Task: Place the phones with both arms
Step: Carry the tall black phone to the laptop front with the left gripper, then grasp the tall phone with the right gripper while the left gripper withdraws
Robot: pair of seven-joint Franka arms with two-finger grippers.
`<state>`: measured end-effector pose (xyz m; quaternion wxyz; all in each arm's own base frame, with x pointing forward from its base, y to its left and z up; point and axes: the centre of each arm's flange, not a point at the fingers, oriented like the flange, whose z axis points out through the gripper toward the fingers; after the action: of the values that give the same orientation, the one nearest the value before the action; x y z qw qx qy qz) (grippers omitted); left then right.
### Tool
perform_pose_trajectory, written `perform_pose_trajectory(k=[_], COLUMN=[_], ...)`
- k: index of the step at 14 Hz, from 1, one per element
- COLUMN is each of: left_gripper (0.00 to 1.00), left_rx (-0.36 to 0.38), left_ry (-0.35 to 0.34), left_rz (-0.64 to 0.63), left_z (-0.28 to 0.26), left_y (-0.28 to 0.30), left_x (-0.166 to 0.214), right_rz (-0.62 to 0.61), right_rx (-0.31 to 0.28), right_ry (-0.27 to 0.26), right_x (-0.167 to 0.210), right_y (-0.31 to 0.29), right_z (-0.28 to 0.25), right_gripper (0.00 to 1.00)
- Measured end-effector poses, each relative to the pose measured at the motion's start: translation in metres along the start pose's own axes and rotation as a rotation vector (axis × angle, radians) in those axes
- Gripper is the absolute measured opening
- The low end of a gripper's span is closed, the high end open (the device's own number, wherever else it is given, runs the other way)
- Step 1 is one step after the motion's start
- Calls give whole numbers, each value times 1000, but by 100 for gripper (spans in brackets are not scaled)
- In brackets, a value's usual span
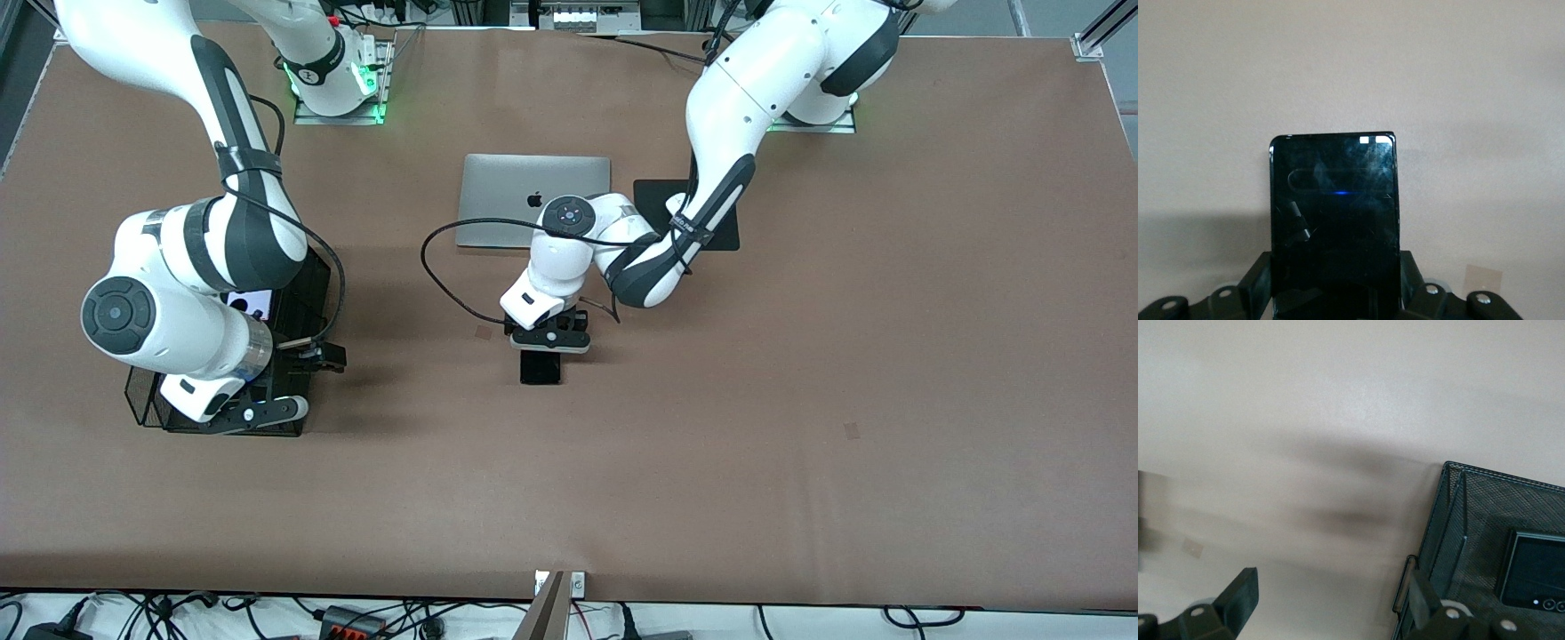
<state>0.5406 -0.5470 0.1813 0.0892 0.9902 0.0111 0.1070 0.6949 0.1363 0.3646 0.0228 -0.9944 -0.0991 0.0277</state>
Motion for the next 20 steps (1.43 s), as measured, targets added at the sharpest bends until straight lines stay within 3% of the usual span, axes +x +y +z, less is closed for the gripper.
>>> perform_pose_trajectory(k=[4,7,11,15,20], left_gripper=[82,100,100,100,100], left_rx=[4,-7,-22,-14,10], left_ry=[21,38,64,99,1], left_rz=[14,8,20,61,128], left_z=[12,7,-4,-31,-101], left_y=[5,7,9,-18,-74], left_x=[-3,6,19,66,131], right_rz=[-1,-2,-5,-19,-65], right_rx=[-1,-1,-1,-1,0], right_ry=[-4,-4,-3,-1,51], right_x=[2,2,2,2,7], right_y=[-1,-1,-3,-13,-47], right_z=[8,8,8,8,5], right_gripper=[100,100,100,100,100])
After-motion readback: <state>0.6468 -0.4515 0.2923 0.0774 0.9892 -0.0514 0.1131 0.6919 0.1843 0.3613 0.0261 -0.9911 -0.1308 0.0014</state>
